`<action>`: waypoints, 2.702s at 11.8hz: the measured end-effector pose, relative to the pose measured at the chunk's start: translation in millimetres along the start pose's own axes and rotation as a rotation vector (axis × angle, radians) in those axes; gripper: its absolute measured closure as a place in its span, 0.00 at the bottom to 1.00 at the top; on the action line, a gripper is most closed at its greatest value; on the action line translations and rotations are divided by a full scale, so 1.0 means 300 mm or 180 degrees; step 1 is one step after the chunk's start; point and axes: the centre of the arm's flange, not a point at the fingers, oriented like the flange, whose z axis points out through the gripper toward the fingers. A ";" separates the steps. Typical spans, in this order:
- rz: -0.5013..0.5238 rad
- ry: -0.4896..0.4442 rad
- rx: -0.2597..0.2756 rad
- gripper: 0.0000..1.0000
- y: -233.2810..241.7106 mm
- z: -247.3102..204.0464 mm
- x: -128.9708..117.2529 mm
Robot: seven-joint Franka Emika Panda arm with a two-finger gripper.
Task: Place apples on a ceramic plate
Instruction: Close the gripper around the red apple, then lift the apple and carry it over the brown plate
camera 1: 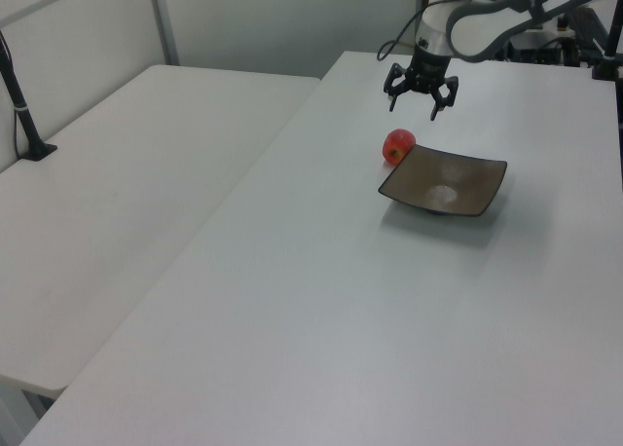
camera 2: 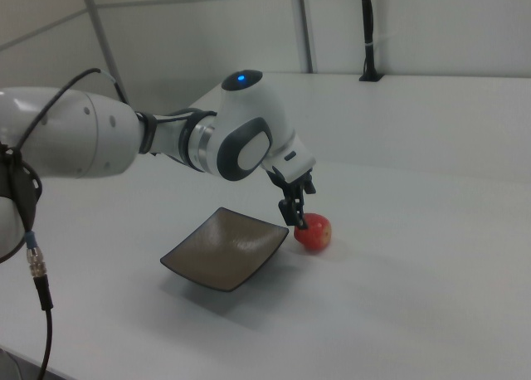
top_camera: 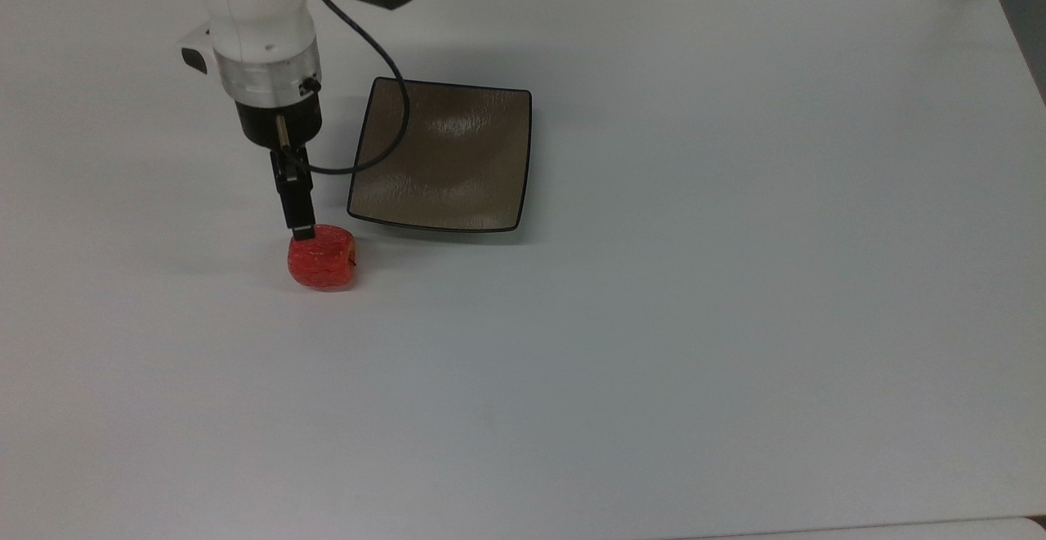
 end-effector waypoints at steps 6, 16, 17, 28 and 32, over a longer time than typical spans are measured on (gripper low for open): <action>0.0091 0.0060 -0.0033 0.00 0.000 0.149 -0.012; -0.0020 0.0227 -0.0168 0.30 -0.017 0.242 -0.039; -0.0020 0.0229 -0.0165 0.30 -0.018 0.242 -0.039; 0.0098 0.0390 0.0130 0.31 -0.075 0.073 0.067; -0.0121 0.0353 0.0176 0.31 -0.044 -0.055 0.000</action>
